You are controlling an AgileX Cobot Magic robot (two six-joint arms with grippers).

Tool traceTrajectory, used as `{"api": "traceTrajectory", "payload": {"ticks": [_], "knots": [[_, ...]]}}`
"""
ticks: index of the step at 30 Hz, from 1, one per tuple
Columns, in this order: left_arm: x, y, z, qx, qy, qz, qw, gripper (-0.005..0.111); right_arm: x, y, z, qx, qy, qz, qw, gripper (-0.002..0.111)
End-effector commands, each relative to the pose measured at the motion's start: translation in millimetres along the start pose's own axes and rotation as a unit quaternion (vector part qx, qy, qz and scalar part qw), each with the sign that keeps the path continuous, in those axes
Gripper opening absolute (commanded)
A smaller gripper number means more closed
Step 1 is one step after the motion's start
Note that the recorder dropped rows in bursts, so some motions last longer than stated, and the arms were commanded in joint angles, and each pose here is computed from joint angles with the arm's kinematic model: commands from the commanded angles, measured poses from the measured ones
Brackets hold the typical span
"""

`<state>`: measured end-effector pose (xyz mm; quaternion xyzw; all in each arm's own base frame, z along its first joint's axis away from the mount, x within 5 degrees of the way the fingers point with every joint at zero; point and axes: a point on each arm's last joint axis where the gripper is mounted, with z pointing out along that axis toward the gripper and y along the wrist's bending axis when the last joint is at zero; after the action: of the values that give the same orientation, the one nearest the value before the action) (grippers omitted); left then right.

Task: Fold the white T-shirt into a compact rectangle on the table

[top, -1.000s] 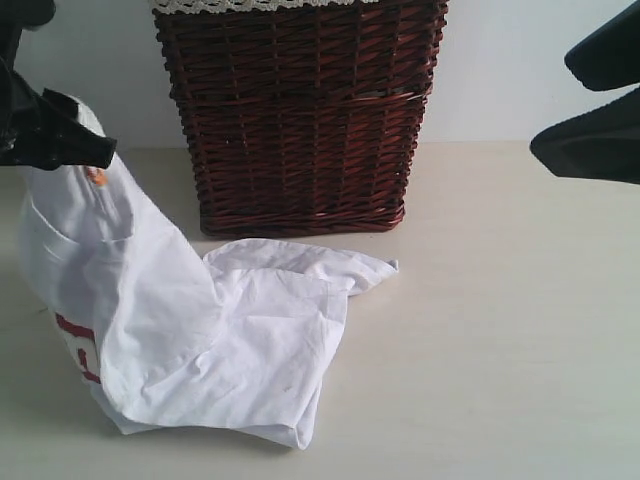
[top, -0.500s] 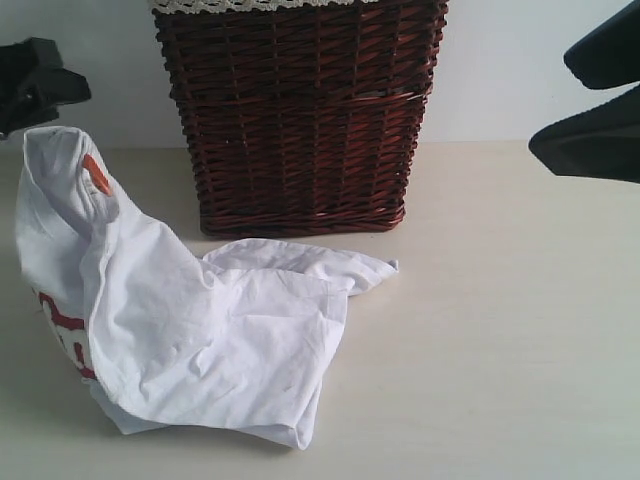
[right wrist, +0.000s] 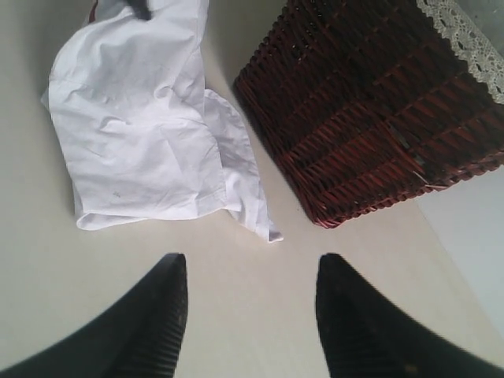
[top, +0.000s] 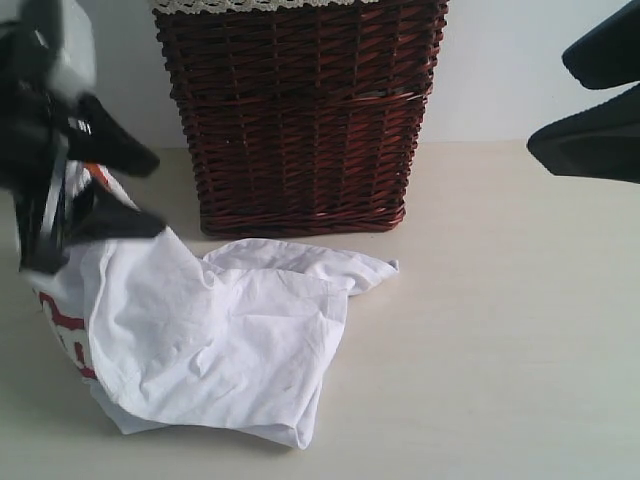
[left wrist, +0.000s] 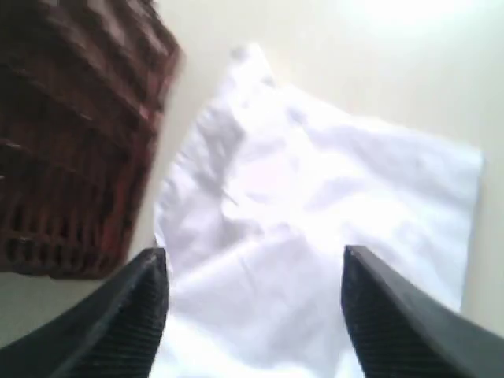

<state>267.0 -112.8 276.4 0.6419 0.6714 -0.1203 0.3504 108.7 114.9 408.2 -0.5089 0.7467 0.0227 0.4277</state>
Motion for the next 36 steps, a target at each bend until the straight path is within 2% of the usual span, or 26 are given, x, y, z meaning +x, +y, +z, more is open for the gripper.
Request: {"api": "traceTrajectory", "payload": {"ticks": [1, 4, 6, 8, 14, 20, 22, 23, 25, 30, 32, 34, 35, 36], "knots": [[14, -24.2, 22, 0.037, 0.144, 0.221, 0.964, 0.065, 0, 0, 0, 0.001, -0.006, -0.003, 1.0, 0.049], [15, -38.8, 35, 0.048, 0.175, 0.309, 0.934, 0.071, 0, 0, 0, 0.001, -0.006, -0.003, 1.0, 0.049], [16, -44.3, 39, 0.056, 0.201, 0.376, 0.903, 0.072, 0, 0, 0, 0.001, -0.006, -0.003, 1.0, 0.049], [17, -47.8, 41, 0.068, 0.22, 0.417, 0.879, 0.072, 0, 0, 0, 0.001, -0.006, -0.003, 1.0, 0.049], [23, -48.6, 37, 0.096, 0.257, 0.448, 0.851, 0.072, 0, 0, 0, 0.001, -0.006, -0.003, 1.0, 0.049], [37, -50.2, 59, 0.066, 0.249, 0.487, 0.835, 0.07, 0, 0, 0, 0.001, -0.006, -0.003, 1.0, 0.049], [43, -48.9, 67, 0.068, 0.256, 0.514, 0.816, 0.066, 0, 0, 0, 0.001, -0.006, -0.003, 1.0, 0.049], [47, -47.3, 73, 0.074, 0.263, 0.537, 0.798, 0.061, 0, 0, 0, 0.001, -0.006, -0.003, 1.0, 0.049], [49, -45.1, 79, 0.07, 0.265, 0.55, 0.789, 0.049, -1, 0, 0, 0.001, -0.007, -0.003, 1.0, 0.049], [41, -38.7, 85, 0.005, 0.239, 0.535, 0.811, 0.004, -2, 0, 0, 0.003, -0.016, -0.003, 1.0, 0.049], [37, -36.4, 84, -0.025, 0.227, 0.514, 0.827, 0.0, -2, 0, 0, 0.003, -0.016, -0.003, 1.0, 0.049], [29, -33.1, 80, -0.075, 0.205, 0.458, 0.862, 0.0, -2, 0, 0, 0.004, -0.016, -0.004, 1.0, 0.049], [23, -31.4, 76, -0.106, 0.189, 0.413, 0.885, 0.0, -2, 0, 0, 0.004, -0.016, -0.004, 1.0, 0.049], [18, -29.9, 71, -0.131, 0.173, 0.379, 0.9, 0.0, -2, 0, 0, 0.004, -0.016, -0.004, 1.0, 0.049]]}}
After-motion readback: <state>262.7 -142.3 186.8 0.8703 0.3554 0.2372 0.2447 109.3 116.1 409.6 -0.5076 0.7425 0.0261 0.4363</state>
